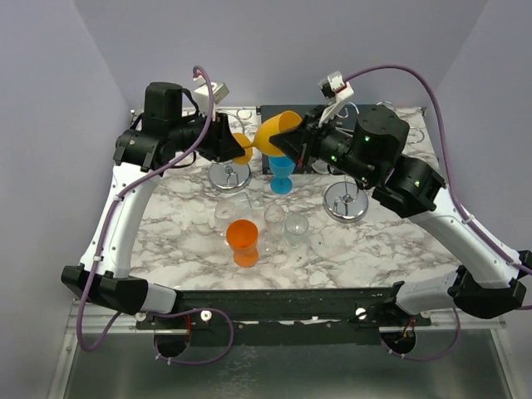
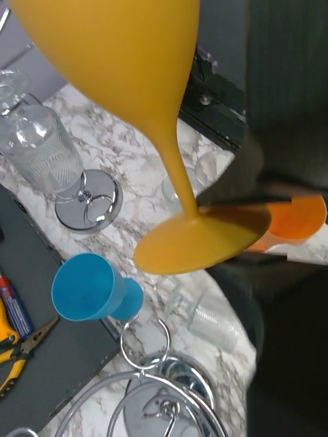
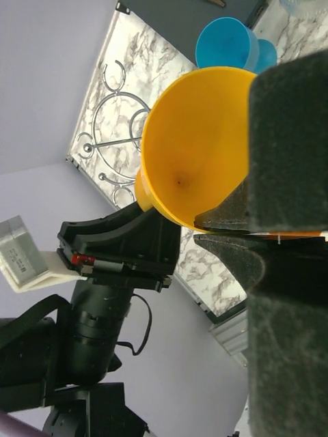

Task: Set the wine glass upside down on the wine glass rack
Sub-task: Turn the wine glass upside down at the wine rack.

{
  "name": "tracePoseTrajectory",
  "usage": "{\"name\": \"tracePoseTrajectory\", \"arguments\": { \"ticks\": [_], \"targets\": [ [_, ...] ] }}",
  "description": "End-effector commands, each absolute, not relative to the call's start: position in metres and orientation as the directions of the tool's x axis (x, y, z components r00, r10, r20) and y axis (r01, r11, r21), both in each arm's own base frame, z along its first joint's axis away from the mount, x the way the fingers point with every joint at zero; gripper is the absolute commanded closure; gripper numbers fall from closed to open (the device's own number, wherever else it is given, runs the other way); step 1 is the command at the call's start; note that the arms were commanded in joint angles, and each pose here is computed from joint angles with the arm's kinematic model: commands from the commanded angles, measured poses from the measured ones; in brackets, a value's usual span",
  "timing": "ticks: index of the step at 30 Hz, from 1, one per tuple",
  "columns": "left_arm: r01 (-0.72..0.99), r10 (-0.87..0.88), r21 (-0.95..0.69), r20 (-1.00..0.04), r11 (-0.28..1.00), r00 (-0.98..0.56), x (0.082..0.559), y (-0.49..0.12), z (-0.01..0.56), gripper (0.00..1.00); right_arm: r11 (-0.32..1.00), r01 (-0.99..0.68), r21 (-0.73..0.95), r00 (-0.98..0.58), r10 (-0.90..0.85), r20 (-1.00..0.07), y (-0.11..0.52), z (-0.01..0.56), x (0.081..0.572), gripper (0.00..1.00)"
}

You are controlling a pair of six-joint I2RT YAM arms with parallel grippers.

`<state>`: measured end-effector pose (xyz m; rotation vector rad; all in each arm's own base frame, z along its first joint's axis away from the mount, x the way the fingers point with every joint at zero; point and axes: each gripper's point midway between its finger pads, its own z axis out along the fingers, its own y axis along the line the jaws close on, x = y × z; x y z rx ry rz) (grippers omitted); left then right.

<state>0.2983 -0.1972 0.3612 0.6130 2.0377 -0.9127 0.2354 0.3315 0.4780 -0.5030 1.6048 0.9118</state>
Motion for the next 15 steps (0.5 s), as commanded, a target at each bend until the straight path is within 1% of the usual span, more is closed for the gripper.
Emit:
{"name": "tracePoseTrajectory", "arguments": {
  "ticks": [1, 3, 4, 6, 7, 8, 10, 11, 13, 15],
  "targets": [
    [0.735, 0.113, -0.333, -0.868, 0.591, -0.483, 0.298, -0.201, 0.382, 0.81, 0.53, -0.789, 0.311, -0.24, 0.201, -0.95, 0.331, 0.49, 0.216, 0.94],
    [0.742, 0.131, -0.287, -0.884, 0.606, -0.449, 0.3, -0.196, 0.383, 0.95, 0.513, -0.799, 0.313, -0.251, 0.188, -0.949, 0.329, 0.485, 0.209, 0.81],
    [0.754, 0.15, -0.248, -0.897, 0.609, -0.417, 0.3, -0.194, 0.385, 0.98, 0.509, -0.8, 0.318, -0.26, 0.183, -0.948, 0.327, 0.481, 0.206, 0.75],
    [0.769, 0.182, -0.18, -0.915, 0.613, -0.36, 0.299, -0.189, 0.389, 1.0, 0.505, -0.799, 0.327, -0.28, 0.168, -0.945, 0.321, 0.473, 0.199, 0.58],
    [0.779, 0.202, -0.143, -0.923, 0.611, -0.328, 0.298, -0.187, 0.391, 1.0, 0.505, -0.797, 0.332, -0.292, 0.159, -0.943, 0.317, 0.468, 0.195, 0.43],
    [0.791, 0.228, -0.091, -0.932, 0.605, -0.282, 0.297, -0.184, 0.394, 1.0, 0.505, -0.794, 0.339, -0.309, 0.145, -0.94, 0.313, 0.462, 0.191, 0.32],
    [0.805, 0.28, 0.009, -0.94, 0.593, -0.195, 0.295, -0.178, 0.399, 1.0, 0.511, -0.786, 0.348, -0.342, 0.11, -0.933, 0.303, 0.451, 0.182, 0.03],
    [0.811, 0.309, 0.06, -0.939, 0.583, -0.153, 0.295, -0.175, 0.4, 1.0, 0.521, -0.777, 0.354, -0.363, 0.09, -0.928, 0.297, 0.445, 0.177, 0.0],
    [0.819, 0.372, 0.176, -0.927, 0.546, -0.049, 0.291, -0.17, 0.402, 1.0, 0.535, -0.766, 0.357, -0.39, 0.055, -0.919, 0.285, 0.436, 0.169, 0.0],
    [0.824, 0.432, 0.301, -0.899, 0.48, 0.076, 0.283, -0.167, 0.405, 1.0, 0.562, -0.745, 0.359, -0.412, 0.035, -0.911, 0.273, 0.429, 0.165, 0.0]
  ]
}}
